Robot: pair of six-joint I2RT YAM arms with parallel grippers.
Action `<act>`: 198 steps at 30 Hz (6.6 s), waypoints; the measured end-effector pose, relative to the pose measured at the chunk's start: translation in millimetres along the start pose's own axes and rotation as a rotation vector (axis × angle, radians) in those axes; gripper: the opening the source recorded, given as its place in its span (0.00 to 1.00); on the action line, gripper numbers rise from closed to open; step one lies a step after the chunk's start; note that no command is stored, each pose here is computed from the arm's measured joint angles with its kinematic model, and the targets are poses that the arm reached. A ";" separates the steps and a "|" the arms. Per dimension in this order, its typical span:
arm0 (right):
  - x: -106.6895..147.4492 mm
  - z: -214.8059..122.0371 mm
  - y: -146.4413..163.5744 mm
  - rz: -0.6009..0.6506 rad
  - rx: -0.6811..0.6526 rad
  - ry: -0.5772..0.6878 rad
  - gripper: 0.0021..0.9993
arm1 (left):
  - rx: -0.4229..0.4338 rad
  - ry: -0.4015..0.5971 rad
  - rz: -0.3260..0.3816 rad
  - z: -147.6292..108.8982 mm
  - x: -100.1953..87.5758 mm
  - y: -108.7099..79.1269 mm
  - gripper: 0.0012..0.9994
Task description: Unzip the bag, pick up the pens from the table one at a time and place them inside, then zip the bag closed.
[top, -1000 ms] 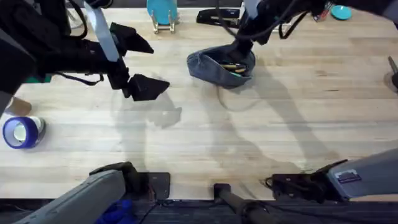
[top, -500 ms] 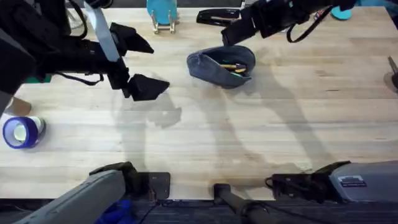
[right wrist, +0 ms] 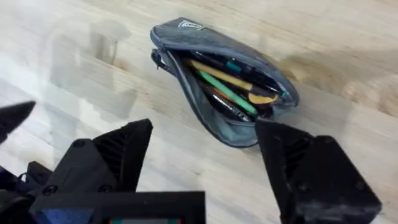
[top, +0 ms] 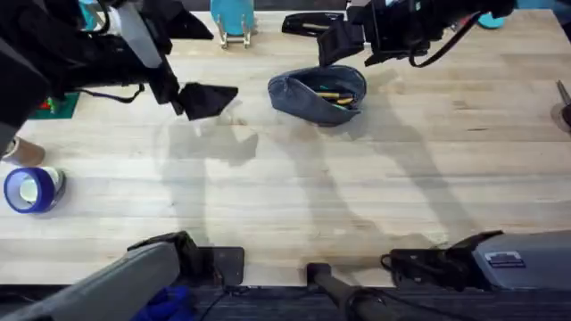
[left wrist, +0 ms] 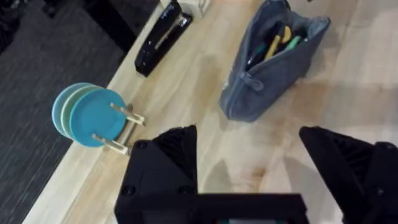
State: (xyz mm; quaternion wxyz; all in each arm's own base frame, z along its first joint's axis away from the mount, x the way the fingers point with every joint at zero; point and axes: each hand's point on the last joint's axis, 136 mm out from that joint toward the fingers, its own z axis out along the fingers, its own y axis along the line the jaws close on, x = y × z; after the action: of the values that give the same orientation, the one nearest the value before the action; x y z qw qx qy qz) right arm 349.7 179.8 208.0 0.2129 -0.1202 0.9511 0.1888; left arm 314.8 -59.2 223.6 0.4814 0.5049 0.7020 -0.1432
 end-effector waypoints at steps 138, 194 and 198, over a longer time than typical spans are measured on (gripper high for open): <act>2.6 122.7 88.4 0.363 0.333 -0.309 1.00 | 0.265 -0.449 -0.185 109.3 96.5 11.1 0.99; 1.1 148.3 66.7 0.370 0.380 -0.295 0.03 | 0.265 -0.449 -0.185 109.3 96.5 11.1 0.99; 1.1 148.3 66.7 0.370 0.380 -0.295 0.03 | 0.265 -0.449 -0.185 109.3 96.5 11.1 0.99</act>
State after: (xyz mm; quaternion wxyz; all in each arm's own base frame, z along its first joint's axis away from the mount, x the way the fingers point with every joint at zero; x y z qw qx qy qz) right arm 381.5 300.4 103.7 0.3295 0.1258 0.9339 0.0586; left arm 379.7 -74.2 93.4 0.5395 0.4528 0.5961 -0.3854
